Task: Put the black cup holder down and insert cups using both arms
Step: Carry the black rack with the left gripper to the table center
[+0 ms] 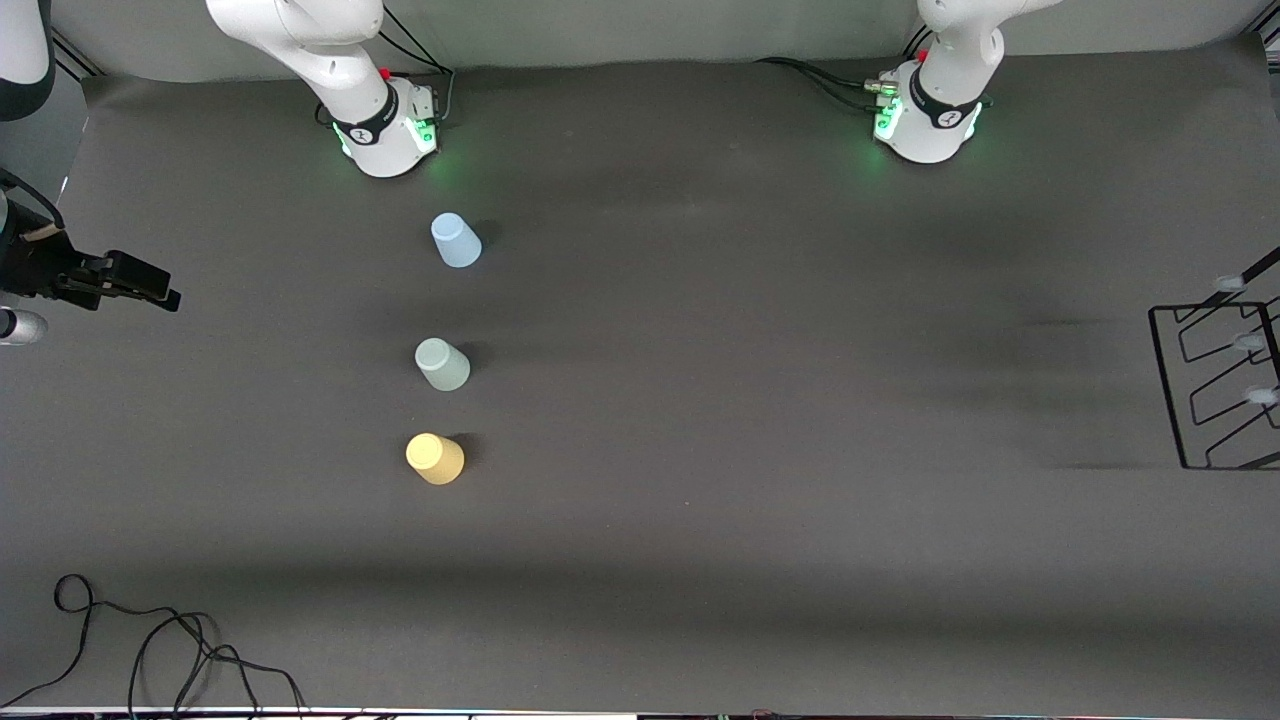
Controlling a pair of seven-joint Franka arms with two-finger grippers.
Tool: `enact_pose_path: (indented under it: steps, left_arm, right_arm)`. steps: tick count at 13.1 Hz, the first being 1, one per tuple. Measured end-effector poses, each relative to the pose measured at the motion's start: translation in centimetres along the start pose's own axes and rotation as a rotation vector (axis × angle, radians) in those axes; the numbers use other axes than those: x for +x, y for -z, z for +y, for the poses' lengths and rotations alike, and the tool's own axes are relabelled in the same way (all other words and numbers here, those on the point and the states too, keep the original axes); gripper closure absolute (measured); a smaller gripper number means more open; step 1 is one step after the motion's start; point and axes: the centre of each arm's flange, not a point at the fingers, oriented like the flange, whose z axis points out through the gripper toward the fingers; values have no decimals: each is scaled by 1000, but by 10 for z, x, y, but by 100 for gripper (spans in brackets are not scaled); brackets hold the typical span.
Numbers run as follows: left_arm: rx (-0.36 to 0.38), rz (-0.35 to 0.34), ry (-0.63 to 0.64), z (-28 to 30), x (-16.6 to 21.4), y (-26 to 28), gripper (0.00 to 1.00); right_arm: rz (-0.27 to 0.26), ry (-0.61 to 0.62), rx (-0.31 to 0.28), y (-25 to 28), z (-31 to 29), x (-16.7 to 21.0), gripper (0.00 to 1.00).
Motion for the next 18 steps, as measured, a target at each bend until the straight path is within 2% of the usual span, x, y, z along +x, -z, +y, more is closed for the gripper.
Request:
enact_pose_path:
  steps: [3, 6, 8, 10, 14, 16, 18]
  left_arm:
    - [-53, 4, 39, 130, 43, -3, 84]
    - [-95, -23, 123, 279, 58, -11, 84]
    - [-113, -39, 162, 373, 55, -20, 84]
    - [-128, -40, 142, 458, 51, -31, 84]
    - [-155, 6, 158, 621, 19, -69, 84]
    - [-158, 23, 191, 684, -4, -95, 84]
    - [-143, 35, 226, 723, -18, -117, 84]
  right_arm:
    - [-1, 0, 0, -1, 0, 0, 0]
    - [-2, 0, 0, -1, 0, 0, 0]
    - [-3, 0, 0, -1, 0, 0, 0]
    - [-3, 0, 0, -1, 0, 0, 0]
    - [-3, 1, 0, -1, 0, 0, 0]
    - [-3, 1, 0, -2, 0, 0, 0]
    - [-4, 1, 0, -2, 0, 0, 0]
